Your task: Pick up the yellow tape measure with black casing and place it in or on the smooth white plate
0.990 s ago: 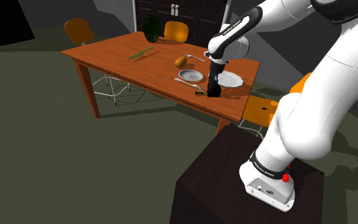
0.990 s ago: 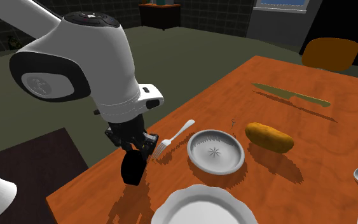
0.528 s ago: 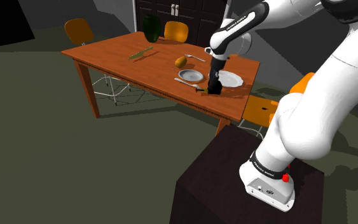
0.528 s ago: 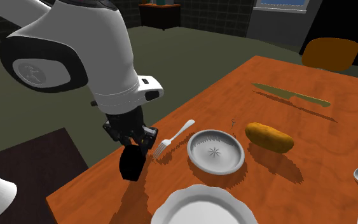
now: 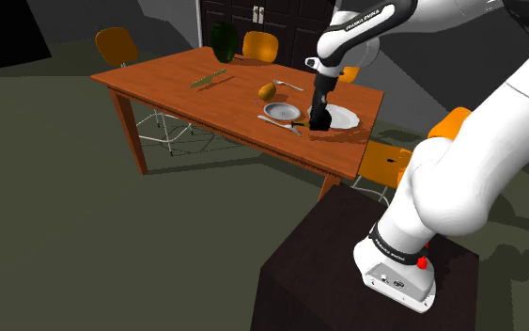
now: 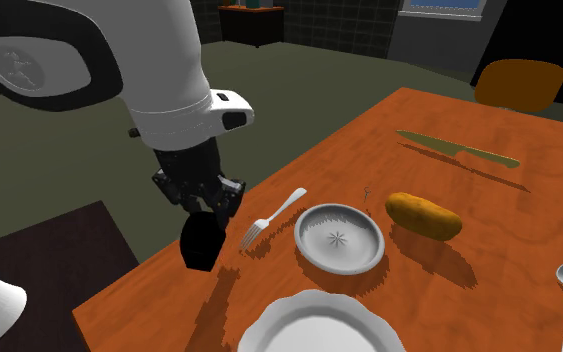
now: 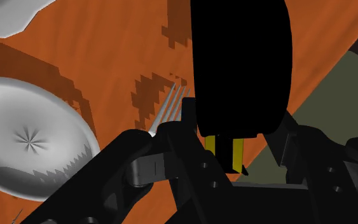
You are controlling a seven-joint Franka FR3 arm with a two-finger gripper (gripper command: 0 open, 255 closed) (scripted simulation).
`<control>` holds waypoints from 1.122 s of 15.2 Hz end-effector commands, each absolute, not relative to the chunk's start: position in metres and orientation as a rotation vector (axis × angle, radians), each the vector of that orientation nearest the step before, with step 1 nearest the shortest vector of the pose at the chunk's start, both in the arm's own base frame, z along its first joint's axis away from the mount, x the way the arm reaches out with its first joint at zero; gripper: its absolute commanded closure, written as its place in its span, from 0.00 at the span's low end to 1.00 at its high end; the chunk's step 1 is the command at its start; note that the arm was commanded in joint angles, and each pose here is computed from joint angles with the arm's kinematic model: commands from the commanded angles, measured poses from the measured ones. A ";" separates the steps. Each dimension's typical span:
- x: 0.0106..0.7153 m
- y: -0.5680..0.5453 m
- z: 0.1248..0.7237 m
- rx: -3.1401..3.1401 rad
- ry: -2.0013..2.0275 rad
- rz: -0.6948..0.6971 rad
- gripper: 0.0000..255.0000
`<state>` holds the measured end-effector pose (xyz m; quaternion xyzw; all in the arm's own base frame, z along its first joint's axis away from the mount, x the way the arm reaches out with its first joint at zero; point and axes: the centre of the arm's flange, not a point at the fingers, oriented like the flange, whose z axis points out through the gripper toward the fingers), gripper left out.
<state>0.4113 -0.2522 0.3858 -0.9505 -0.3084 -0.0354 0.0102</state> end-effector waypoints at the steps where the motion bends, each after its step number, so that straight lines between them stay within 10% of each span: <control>1: 0.412 -0.252 0.397 -2.967 -0.962 -0.110 1.00; 17: 0.550 -0.329 0.422 -2.967 -0.962 -0.110 1.00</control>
